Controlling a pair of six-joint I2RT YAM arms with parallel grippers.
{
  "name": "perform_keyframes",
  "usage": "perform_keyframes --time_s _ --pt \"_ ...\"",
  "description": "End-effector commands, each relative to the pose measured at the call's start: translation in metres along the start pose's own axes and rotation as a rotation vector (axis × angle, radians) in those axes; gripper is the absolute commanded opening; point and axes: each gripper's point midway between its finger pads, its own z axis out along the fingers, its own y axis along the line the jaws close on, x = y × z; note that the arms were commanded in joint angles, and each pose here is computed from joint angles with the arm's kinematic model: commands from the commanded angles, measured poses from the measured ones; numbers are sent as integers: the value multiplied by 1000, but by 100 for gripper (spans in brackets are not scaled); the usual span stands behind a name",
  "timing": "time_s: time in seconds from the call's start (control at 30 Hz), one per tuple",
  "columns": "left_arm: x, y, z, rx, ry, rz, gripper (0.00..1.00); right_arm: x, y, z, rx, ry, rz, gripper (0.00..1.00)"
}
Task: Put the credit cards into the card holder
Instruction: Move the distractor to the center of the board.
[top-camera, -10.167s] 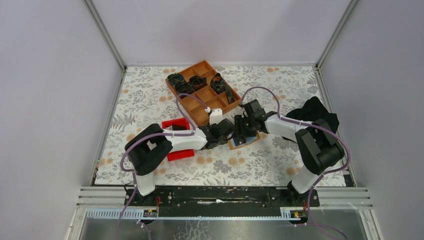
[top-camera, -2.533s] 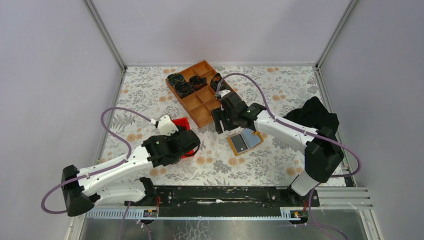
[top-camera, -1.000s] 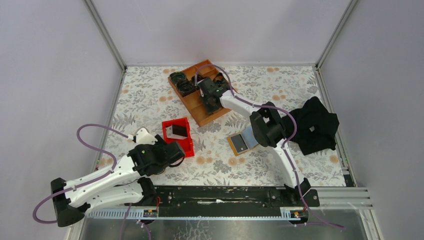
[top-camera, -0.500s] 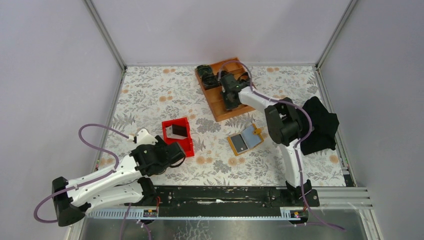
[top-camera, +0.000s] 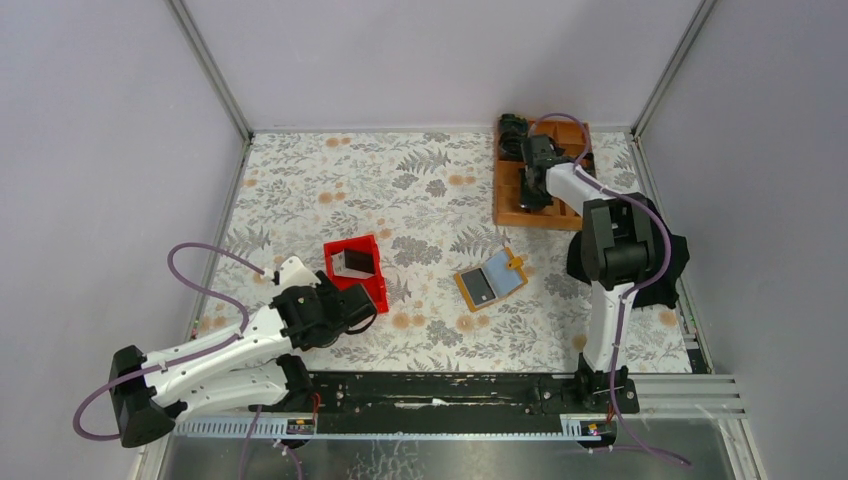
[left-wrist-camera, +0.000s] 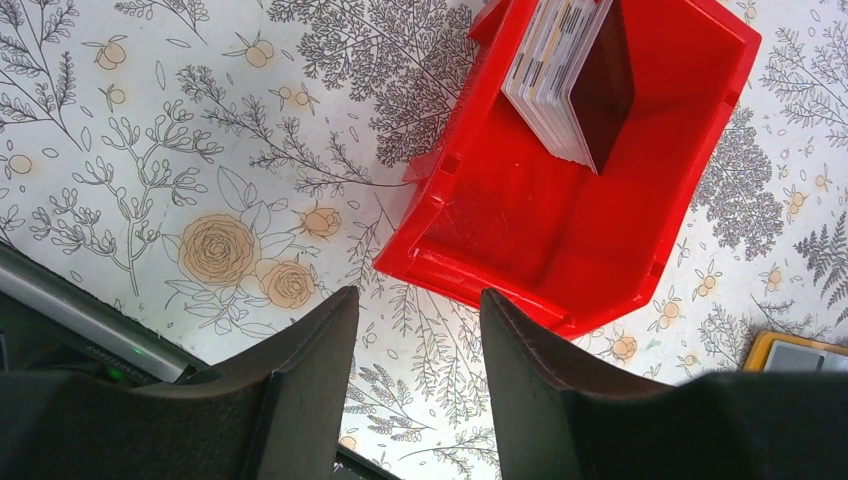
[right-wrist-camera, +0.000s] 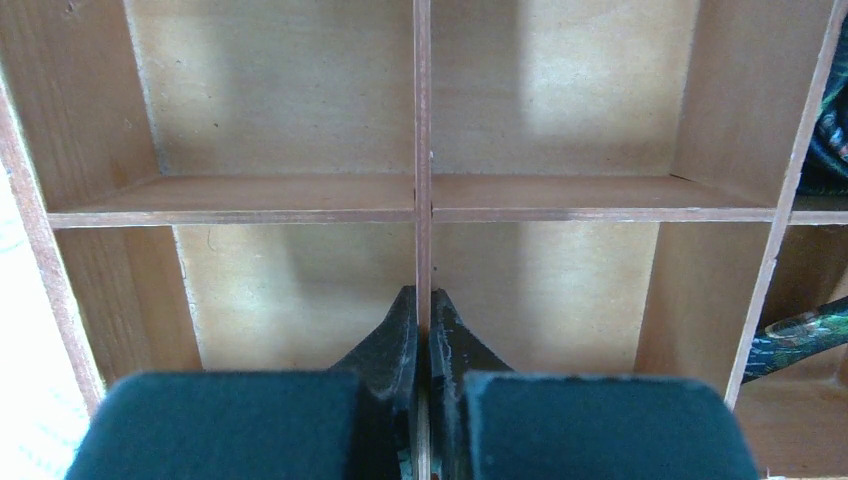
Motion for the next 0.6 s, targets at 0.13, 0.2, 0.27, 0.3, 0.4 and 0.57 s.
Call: perform_keyframes --time_s 0.13,0.2,0.27,0.3,0.4,0.57 --pt "-13 -10 0 28 -57 -23 56 -42 -42 -13 70 -132 6 0" --pt "-13 -10 0 26 -59 -22 56 -41 -50 -7 93 -124 -2 0" --pt "-13 -10 1 29 -59 -21 56 -40 -59 -3 133 -117 -19 0" --pt "-13 -9 1 27 -59 -21 56 -39 -65 -2 159 -117 -24 0" --pt "-14 -9 2 28 -63 -22 57 -33 -69 0 172 -109 -18 14" --pt "-15 -11 4 21 -72 -21 62 -38 -61 -10 127 -134 8 55"
